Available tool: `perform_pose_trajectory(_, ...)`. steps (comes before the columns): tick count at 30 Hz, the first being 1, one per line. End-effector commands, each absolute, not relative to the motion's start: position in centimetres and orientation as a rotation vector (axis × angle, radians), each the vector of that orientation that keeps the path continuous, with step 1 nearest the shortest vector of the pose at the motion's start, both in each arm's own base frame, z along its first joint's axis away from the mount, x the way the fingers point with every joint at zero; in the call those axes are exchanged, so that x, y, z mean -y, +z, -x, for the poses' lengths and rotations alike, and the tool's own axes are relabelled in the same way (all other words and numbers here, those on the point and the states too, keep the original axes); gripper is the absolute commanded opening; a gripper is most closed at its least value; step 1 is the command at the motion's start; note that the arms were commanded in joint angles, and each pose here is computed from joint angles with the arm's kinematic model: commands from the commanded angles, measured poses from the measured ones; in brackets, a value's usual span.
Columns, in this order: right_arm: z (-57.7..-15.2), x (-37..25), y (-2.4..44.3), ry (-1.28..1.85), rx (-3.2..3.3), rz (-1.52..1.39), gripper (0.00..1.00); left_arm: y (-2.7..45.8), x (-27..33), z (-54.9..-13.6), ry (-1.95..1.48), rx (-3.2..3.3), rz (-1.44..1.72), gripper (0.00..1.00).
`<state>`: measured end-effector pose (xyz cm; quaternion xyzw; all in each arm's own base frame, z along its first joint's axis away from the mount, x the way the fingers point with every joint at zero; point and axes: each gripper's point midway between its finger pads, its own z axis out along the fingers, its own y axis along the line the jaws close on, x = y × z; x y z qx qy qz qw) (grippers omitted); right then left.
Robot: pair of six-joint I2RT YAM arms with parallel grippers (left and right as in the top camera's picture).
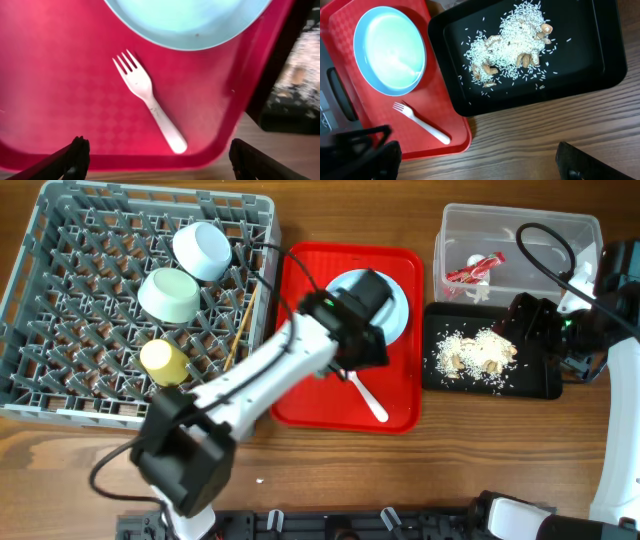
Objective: Sort waste into correct bins and load items into the dishwasher rack
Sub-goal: 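Grasp the white plastic fork on the red tray with the left gripper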
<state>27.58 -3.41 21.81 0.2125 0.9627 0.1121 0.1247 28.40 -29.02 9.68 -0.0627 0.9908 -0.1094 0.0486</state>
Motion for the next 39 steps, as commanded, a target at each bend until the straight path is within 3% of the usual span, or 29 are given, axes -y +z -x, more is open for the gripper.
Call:
perform_pose_trajectory(1, -27.6, 3.4, 22.7, 0.326, -2.780, -0.591, 1.00, 6.5, 29.1, -27.7, -0.140, -2.989, 0.333, 0.86)
perform_pose_trajectory(8, -27.6, 3.4, 22.7, 0.327, -2.780, -0.591, 1.00, 2.4, 29.8, -26.9, -0.050, -3.028, 0.418, 0.82)
perform_pose_trajectory(11, -27.6, 3.4, 22.7, 0.326, -2.781, -0.591, 1.00, 1.6, 30.1, -27.1, -0.048, -3.025, 0.457, 0.75)
perform_pose_trajectory(19, -27.6, 3.4, 22.7, 0.327, -2.781, -0.591, 1.00, -0.8, 30.0, -26.7, -0.002, -3.059, 0.501, 0.72)
perform_pose_trajectory(26, -27.6, 3.4, 22.7, 0.326, -2.781, -0.591, 1.00, -0.8, 30.2, -26.9, -0.018, -3.053, 0.500, 0.37)
perform_pose_trajectory(31, -27.6, 3.4, 22.7, 0.326, -2.781, -0.591, 1.00, -0.8, 30.2, -26.9, -0.018, -3.053, 0.500, 0.26)
perform_pose_trajectory(39, -27.6, 3.4, 22.7, 0.326, -2.781, -0.591, 1.00, -0.8, 30.2, -26.9, -0.018, -3.053, 0.499, 0.21)
